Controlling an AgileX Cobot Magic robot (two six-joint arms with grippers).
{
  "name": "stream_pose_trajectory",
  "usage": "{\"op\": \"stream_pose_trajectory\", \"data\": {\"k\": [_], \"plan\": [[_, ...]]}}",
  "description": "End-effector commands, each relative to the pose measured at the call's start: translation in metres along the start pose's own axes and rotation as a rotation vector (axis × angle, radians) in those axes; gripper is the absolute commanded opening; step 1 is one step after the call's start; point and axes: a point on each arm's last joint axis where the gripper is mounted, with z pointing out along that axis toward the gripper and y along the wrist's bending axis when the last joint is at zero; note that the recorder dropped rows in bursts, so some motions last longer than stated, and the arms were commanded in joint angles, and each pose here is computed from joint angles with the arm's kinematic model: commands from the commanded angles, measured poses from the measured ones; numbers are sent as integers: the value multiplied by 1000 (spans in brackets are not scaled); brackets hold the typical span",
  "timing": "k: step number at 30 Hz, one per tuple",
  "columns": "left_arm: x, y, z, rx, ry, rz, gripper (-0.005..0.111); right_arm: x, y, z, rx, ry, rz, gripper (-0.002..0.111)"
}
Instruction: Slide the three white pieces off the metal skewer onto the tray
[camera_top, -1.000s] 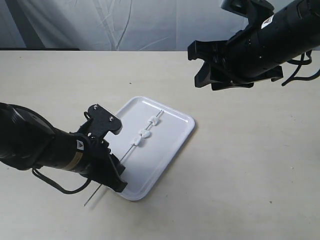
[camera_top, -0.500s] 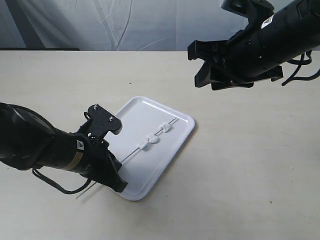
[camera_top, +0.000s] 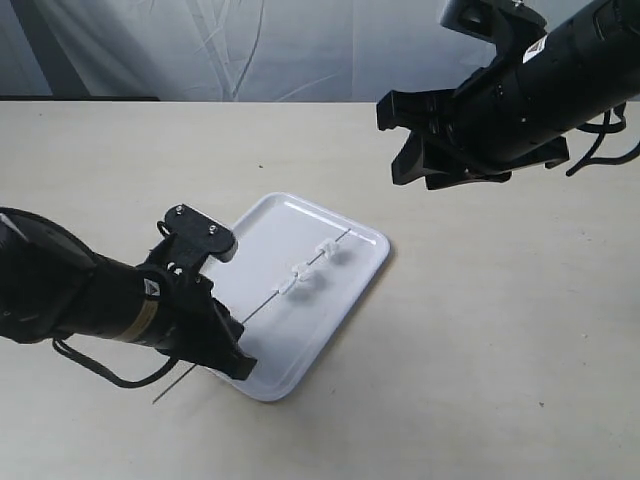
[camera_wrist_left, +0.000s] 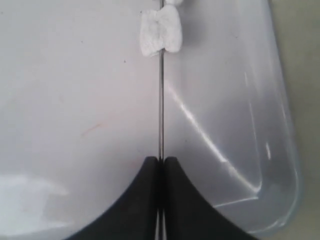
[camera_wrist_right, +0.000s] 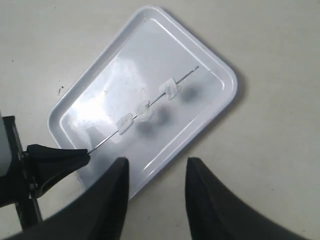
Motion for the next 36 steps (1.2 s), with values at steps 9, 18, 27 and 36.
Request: {"op": "stream_pose_trajectory", "data": {"k": [9,18,27,36], "plan": [[18,-13,-57,19,-167,-98,0,35,-3,6,-146,-59,21,37],[19,-31,-83,181,-288,-167,0,54,2,12,-368,-152,77,37],[19,-45,-96,334,-343,-184,0,46,7,10,-454,-259,90,37],[16,-47,-101,352,-387,-186,0,46,6,11,-447,-262,91,37]]}}
